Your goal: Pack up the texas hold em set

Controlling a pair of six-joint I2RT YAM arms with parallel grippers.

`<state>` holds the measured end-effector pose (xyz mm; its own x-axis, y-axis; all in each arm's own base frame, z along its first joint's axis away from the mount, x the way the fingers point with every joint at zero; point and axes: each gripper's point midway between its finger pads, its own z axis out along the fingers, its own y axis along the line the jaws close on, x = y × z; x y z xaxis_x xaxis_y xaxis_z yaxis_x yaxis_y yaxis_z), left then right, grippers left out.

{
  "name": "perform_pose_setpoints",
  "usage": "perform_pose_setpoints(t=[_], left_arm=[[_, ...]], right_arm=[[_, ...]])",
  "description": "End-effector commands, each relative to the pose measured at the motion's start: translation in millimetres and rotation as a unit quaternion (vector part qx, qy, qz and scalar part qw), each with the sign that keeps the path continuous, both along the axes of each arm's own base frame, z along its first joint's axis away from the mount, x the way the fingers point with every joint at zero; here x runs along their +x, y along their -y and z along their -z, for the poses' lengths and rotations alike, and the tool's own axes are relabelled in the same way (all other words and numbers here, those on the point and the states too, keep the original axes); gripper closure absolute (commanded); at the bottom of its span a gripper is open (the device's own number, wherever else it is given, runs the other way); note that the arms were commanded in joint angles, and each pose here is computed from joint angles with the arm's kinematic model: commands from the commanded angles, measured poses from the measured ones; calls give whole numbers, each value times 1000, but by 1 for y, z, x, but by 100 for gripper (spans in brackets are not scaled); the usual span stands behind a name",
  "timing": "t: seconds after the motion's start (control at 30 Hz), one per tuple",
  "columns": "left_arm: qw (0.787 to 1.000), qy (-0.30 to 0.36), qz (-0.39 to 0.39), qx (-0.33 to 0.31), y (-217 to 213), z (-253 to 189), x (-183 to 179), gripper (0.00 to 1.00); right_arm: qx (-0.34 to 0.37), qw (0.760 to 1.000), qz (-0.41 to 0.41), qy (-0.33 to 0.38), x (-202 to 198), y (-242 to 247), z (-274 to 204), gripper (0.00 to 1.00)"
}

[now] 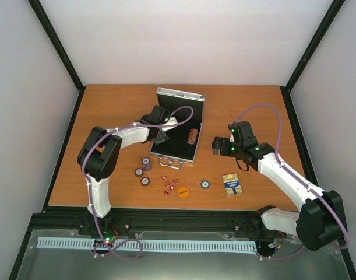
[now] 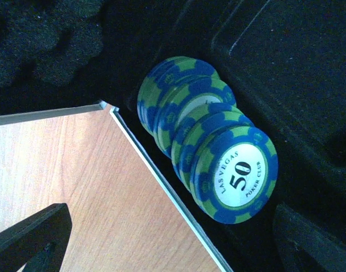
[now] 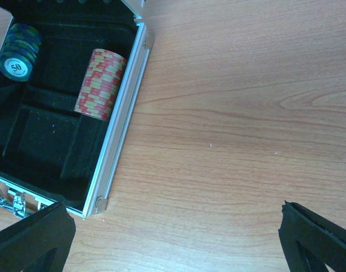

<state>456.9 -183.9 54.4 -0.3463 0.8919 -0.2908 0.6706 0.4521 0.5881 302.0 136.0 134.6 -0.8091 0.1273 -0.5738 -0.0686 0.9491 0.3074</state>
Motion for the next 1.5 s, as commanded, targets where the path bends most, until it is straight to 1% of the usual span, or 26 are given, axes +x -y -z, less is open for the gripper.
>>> perform_pose_setpoints(t=[0.0, 0.17, 0.37, 0.57, 0.67, 0.9, 1.13, 1.3, 1.47], left_arm=[[999, 23, -28, 16, -7, -8, 16, 0], [998, 41, -50, 25, -9, -10, 29, 0], [996, 45, -65, 37, -11, -3, 40, 0], [995, 50, -75, 41, -16, -5, 42, 0], [996, 40, -69, 35, -15, -5, 36, 0], [998, 27, -39, -35, -1, -33, 12, 0], [993, 5, -8, -116, 16, -72, -12, 0], [986, -6, -16, -164, 20, -98, -29, 0], [972, 8, -43, -230, 19, -129, -42, 0]], right_arm=[[-4, 1000, 5, 9, 2, 5, -1, 0], [-6, 1000, 5, 9, 3, 5, 0, 0], [-8, 1000, 4, 5, 3, 5, 2, 0], [-8, 1000, 5, 3, 3, 6, 4, 0], [-6, 1000, 4, 2, 3, 5, 4, 0], [-4, 1000, 0, 3, 3, 3, 3, 0], [-11, 1000, -18, -9, 0, 1, 6, 0], [-35, 997, -53, -35, -15, 3, 11, 0], [-63, 992, -90, -56, -41, 1, 15, 0]])
